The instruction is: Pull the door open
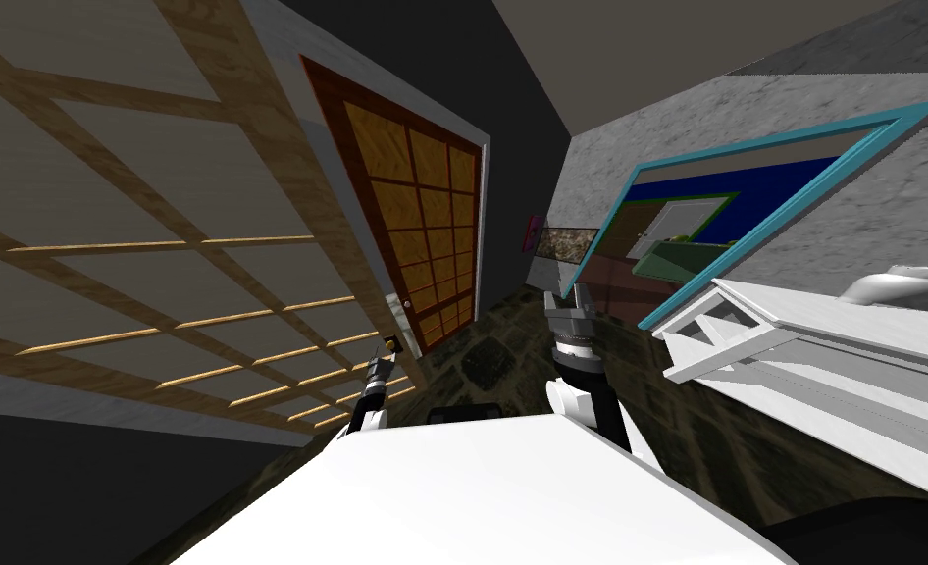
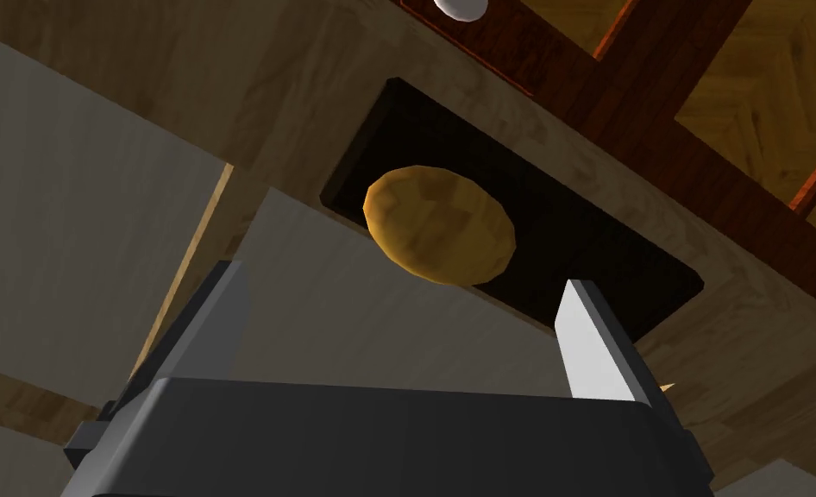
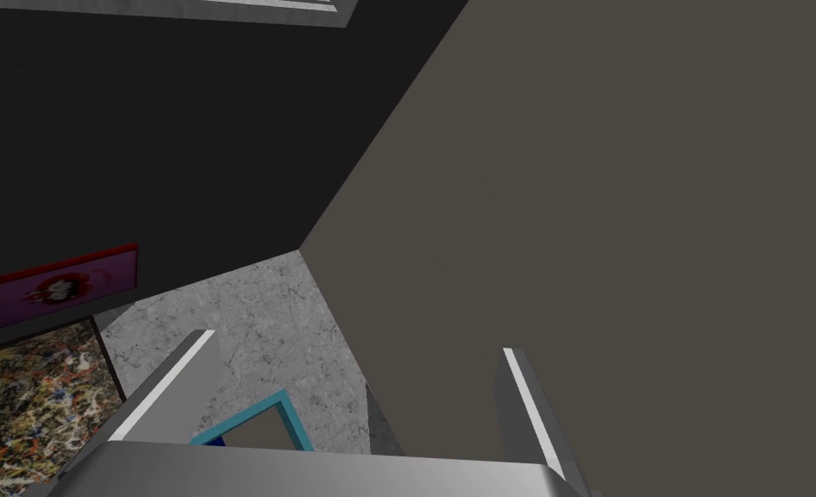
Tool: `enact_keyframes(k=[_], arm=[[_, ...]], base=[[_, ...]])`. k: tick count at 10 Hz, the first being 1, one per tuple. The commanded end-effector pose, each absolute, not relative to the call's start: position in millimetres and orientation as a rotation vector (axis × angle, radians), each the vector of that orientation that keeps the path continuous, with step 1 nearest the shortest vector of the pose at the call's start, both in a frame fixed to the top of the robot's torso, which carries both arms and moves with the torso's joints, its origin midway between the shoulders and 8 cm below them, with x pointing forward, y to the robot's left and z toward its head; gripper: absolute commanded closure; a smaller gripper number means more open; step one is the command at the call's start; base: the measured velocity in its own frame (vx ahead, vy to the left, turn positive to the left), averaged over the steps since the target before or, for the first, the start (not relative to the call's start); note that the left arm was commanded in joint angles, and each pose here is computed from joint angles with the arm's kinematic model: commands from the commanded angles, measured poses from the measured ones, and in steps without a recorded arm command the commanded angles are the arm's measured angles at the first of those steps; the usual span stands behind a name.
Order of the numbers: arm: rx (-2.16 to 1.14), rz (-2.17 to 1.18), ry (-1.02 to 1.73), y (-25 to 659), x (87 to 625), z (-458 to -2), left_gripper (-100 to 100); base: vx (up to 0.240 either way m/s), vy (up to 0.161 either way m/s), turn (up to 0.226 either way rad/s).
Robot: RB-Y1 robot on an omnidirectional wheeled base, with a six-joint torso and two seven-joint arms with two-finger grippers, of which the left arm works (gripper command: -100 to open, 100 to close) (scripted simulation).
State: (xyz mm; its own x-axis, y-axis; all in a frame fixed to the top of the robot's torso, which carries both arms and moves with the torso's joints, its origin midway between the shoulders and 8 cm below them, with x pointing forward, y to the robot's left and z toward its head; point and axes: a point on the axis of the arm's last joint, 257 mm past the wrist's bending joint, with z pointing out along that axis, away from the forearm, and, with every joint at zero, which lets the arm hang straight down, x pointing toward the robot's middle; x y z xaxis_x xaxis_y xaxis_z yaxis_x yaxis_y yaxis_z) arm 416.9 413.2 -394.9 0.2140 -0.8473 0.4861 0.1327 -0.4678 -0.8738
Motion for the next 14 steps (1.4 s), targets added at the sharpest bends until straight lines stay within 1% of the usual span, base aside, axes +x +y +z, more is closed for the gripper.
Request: enact_keyframes(k=[1, 14], arm=[[-1.645, -1.447, 0.631, 411, 418, -394, -100], [-1.838, -1.710, 0.274, 398, 421, -394, -100]], base=[[-0.054, -0.001, -0.046], [-0.042, 0.009, -0.025]])
